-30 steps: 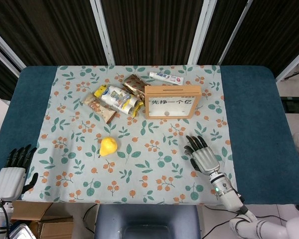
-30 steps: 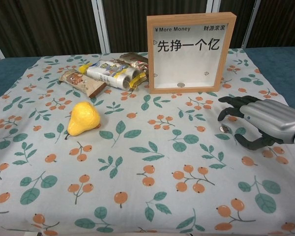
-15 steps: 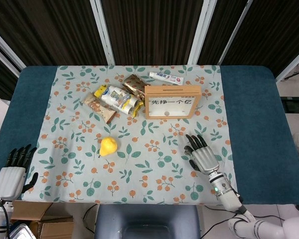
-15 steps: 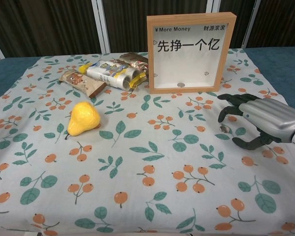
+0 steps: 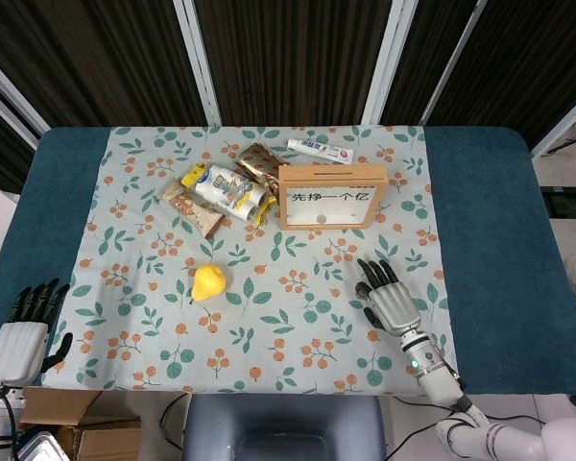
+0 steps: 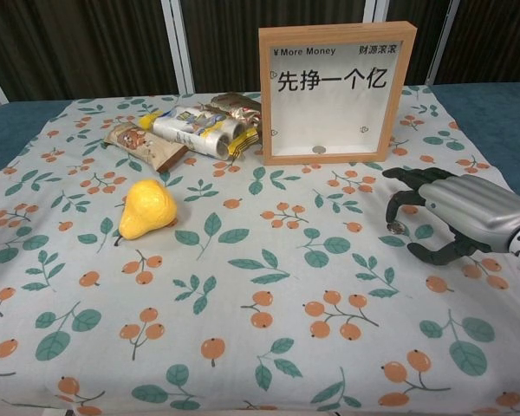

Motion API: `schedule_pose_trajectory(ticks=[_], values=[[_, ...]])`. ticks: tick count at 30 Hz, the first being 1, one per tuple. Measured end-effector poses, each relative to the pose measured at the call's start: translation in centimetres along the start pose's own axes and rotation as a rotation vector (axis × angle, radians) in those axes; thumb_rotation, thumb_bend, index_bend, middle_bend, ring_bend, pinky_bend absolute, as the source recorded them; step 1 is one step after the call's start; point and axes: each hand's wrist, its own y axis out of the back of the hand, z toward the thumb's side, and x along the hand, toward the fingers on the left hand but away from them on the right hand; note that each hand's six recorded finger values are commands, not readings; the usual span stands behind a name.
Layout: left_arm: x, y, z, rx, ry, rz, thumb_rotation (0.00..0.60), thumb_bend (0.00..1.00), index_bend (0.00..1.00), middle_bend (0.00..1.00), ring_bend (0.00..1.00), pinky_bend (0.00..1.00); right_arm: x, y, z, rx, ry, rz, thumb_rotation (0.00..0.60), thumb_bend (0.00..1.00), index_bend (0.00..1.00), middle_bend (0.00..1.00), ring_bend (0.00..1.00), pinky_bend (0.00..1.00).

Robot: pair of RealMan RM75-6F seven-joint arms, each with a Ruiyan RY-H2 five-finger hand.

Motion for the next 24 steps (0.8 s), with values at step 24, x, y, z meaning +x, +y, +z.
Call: schedule_pose_trajectory(ticks=[24], values=[[-0.01,-0.21,-0.39,-0.001,0.008,-0.006,0.6,0.41,0.0,0.0,0.0,0.0,-0.35,-0.25,-0.13,0.012,-0.011,0.005,0.6,0.53,0.48,0.0,0.0,0.0]])
